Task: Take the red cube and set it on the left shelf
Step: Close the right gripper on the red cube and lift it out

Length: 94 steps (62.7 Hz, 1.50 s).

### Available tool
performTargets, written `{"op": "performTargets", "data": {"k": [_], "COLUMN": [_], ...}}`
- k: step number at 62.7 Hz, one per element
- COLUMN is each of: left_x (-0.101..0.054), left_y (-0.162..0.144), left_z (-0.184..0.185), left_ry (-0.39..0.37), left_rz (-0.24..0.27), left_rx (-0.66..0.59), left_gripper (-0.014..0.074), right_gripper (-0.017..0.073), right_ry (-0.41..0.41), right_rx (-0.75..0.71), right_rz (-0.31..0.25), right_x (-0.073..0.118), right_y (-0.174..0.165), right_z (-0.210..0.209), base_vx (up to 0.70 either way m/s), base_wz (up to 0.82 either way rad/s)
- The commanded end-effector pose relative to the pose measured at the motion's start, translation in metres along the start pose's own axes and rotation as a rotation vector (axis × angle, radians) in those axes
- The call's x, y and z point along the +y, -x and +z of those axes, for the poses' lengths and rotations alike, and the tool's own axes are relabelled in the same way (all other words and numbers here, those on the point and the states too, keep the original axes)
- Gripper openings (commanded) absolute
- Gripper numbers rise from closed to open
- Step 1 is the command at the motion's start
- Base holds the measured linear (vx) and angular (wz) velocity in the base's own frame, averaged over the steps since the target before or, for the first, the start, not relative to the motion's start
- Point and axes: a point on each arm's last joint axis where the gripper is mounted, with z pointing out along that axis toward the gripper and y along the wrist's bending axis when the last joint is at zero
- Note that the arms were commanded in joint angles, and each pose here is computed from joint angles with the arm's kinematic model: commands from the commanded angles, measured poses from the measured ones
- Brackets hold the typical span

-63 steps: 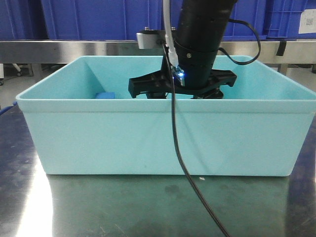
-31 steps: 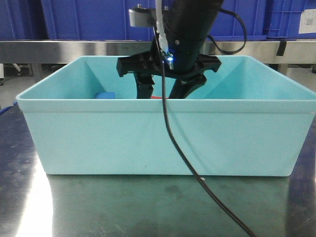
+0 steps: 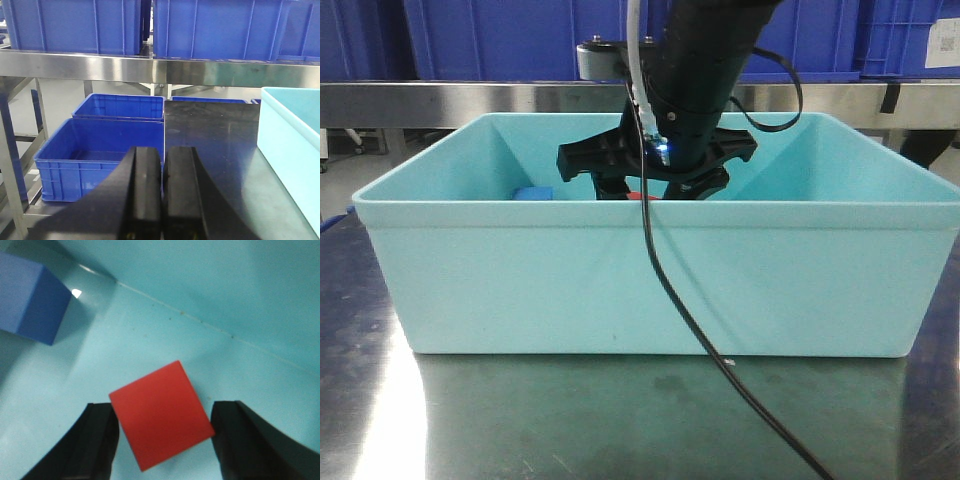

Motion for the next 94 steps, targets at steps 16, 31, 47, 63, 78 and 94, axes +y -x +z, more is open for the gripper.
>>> {"op": "performTargets", "data": {"k": [16,31,47,63,78,94], "left_x": [0.001,0.001,0.001,0.001,0.001,0.001], "left_y": [0.001,0.001,0.001,0.001,0.001,0.001], "left_z": [-0.001,-0.001,-0.001,-0.001,-0.001,-0.001], "left_ry": [0.0,0.0,0.0,0.0,0.0,0.0], "left_rz": [-0.012,-0.012,-0.012,-0.012,-0.012,-0.012], "left_rx": [-0.083,-0.083,-0.083,-0.083,-0.083,-0.083], "left_gripper": [0.0102,0.0102,0.0102,0.0102,0.0102,0.0102], "right_gripper": [0.0474,0.0161,0.0049,0.0049,0.0049,0.0049], "right_ry": [0.041,0.035,0.034,0.026,0.021,-0.073], "right_rx": [-0.188,-0.165,-0.18,-0.238,-0.385,-0.433], "right_rz": [0.003,0.003,0.005,-0.003,-0.043,-0.042], "right_x": [0.003,0.002,0.002,0.0,-0.006,-0.043], "right_y": [0.027,0.025,0.032,0.039,0.039,-0.009], "right_z": [-0.026,-0.027,-0.048,-0.11,-0.188,-0.231], "base_vx": [0.0,0.0,0.0,0.0,0.0,0.0], "base_wz": [0.0,0.0,0.0,0.0,0.0,0.0]}}
